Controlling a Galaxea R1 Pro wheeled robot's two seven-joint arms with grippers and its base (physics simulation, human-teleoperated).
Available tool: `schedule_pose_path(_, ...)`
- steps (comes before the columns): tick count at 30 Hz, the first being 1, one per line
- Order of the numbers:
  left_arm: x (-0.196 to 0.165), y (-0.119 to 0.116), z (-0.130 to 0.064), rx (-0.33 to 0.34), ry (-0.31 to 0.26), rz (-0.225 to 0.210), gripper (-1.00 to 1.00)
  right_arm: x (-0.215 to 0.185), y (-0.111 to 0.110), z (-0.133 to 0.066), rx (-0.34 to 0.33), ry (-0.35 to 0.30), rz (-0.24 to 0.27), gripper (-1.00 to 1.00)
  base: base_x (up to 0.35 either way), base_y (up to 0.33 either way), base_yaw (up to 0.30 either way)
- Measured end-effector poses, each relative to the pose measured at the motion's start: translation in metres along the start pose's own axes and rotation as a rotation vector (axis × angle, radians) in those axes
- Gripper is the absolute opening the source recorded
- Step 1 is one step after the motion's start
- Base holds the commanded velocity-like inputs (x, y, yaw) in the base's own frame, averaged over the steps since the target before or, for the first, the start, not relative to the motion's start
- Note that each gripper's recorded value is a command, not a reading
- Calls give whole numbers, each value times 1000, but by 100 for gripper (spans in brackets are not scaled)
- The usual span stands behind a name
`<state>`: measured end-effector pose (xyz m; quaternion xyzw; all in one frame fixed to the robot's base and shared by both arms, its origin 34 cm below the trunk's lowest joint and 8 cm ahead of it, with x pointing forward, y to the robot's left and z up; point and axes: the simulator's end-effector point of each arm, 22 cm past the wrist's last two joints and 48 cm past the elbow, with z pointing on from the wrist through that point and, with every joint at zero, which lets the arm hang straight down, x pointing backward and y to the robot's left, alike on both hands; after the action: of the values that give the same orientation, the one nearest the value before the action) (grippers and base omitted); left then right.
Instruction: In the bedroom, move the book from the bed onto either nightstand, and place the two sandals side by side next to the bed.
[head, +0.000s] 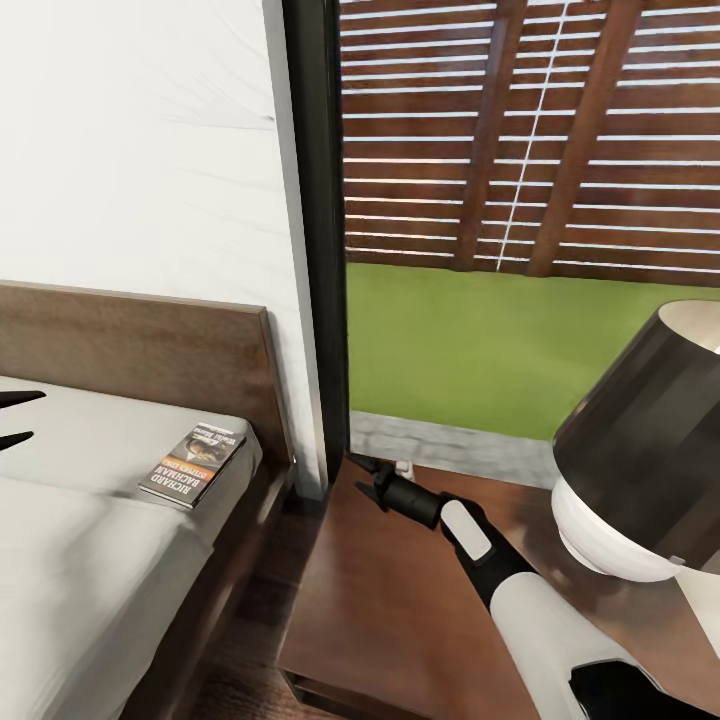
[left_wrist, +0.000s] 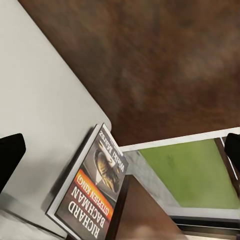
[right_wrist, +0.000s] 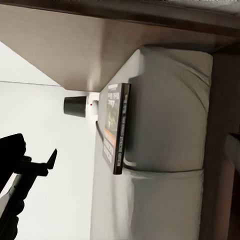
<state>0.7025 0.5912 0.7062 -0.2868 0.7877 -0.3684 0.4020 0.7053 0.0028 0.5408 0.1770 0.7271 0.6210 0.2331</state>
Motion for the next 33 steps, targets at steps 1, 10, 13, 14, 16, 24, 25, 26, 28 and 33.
schedule_pose_path(1,0,0,0,0,0,0,100,0,0,0,0,-1,0,100,0,0,0)
schedule_pose_path(10,-2,-1,-1,4,-6,0,100,-2,0,-1,-1,-3,-1,100,0,0,0)
schedule_pose_path(13,-4,-2,-3,3,-10,1,100,0,-1,-1,4,1,-4,100,0,0,0)
schedule_pose_path(14,-5,-1,-5,2,-12,2,100,0,-2,-1,6,2,-5,100,0,0,0)
schedule_pose_path(16,-8,-1,-8,-1,-18,4,100,1,-3,0,11,5,-7,100,0,0,0)
schedule_pose_path(24,-12,0,-12,-9,-24,12,100,5,-6,2,21,8,0,100,0,0,0)
schedule_pose_path(25,-12,-1,-12,-10,-24,13,100,5,-6,2,23,7,-1,100,0,0,0)
schedule_pose_path(26,-13,-1,-13,-11,-25,15,100,5,-7,3,25,4,-2,100,0,0,0)
schedule_pose_path(28,-13,-1,-14,-13,-26,18,100,3,-8,3,31,-4,-8,100,0,0,0)
schedule_pose_path(33,-14,-1,-15,-17,-26,22,100,-3,-11,2,40,-32,-22,100,0,0,0)
